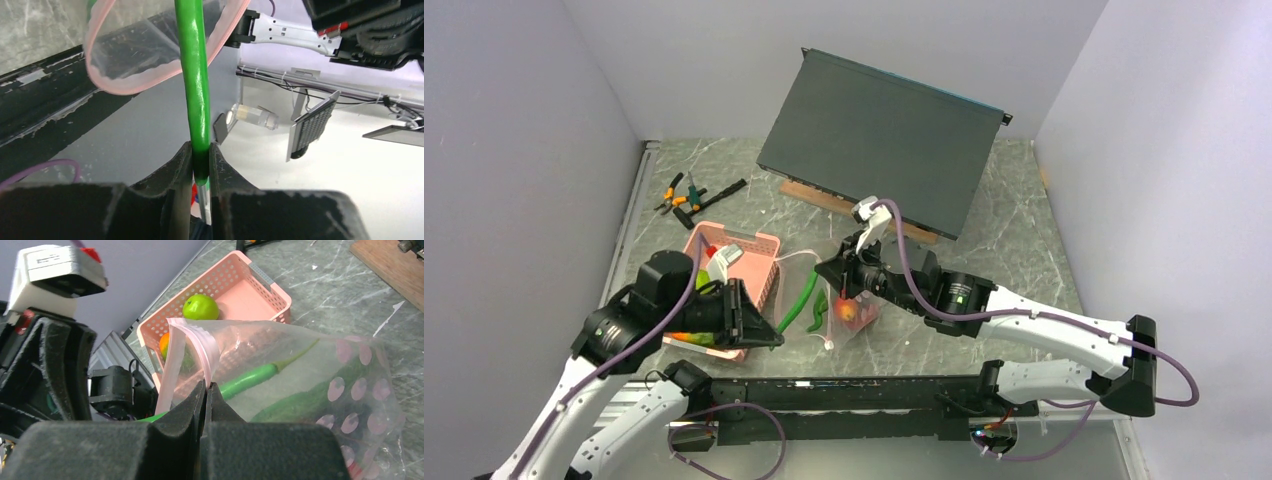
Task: Place the food in the zip-top bag and seal the zipper
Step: Place the fake vegetable in the zipper food storage bag.
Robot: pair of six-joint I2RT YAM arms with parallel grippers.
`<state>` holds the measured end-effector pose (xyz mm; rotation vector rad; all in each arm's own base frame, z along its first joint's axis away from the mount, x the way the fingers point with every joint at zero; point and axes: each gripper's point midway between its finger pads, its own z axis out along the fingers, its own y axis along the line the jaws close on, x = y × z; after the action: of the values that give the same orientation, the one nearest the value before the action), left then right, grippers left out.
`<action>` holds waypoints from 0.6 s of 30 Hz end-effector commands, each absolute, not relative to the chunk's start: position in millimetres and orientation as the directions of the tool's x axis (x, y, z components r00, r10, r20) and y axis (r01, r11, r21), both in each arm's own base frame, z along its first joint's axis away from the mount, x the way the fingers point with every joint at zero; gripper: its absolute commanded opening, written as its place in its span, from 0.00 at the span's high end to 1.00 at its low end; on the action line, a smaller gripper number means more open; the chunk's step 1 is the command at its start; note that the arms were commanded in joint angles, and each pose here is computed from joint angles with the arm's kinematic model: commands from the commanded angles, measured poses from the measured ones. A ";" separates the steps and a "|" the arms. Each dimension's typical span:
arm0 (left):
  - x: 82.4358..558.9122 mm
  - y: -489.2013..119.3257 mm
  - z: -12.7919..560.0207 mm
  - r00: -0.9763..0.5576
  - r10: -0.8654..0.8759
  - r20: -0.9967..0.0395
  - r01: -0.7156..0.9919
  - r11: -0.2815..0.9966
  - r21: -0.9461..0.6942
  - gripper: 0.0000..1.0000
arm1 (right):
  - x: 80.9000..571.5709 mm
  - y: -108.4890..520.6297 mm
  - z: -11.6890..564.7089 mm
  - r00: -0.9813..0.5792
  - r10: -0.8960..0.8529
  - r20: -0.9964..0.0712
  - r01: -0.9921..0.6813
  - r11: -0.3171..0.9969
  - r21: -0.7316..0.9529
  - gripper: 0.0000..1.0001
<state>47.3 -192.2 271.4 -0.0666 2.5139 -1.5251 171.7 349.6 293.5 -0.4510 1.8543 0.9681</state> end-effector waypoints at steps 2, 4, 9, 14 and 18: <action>64.8 -211.7 291.6 -0.984 -0.126 -0.125 0.065 0.400 -0.914 0.71 | 168.8 346.2 320.7 -0.420 0.167 -0.892 -0.686 0.585 0.432 1.00; 70.7 -213.7 292.8 -0.982 -0.140 -0.124 0.057 0.404 -0.913 0.58 | 169.0 344.4 320.5 -0.422 0.173 -0.890 -0.681 0.587 0.437 1.00; 83.7 -214.8 299.4 -0.965 -0.189 -0.182 0.093 0.399 -0.912 0.40 | 168.5 341.5 317.9 -0.423 0.177 -0.888 -0.675 0.593 0.440 1.00; 90.5 -204.0 300.8 -0.923 -0.249 -0.293 0.164 0.434 -0.886 0.41 | 168.8 339.3 315.4 -0.419 0.173 -0.891 -0.673 0.600 0.433 1.00; 100.4 -169.6 275.4 -0.858 -0.320 -0.402 0.134 0.617 -0.776 0.43 | 170.8 338.9 313.6 -0.412 0.167 -0.896 -0.671 0.609 0.422 1.00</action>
<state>86.1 -201.1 281.4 -0.1192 2.3960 -1.4610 168.2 341.4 291.9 -0.4425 1.8437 0.9587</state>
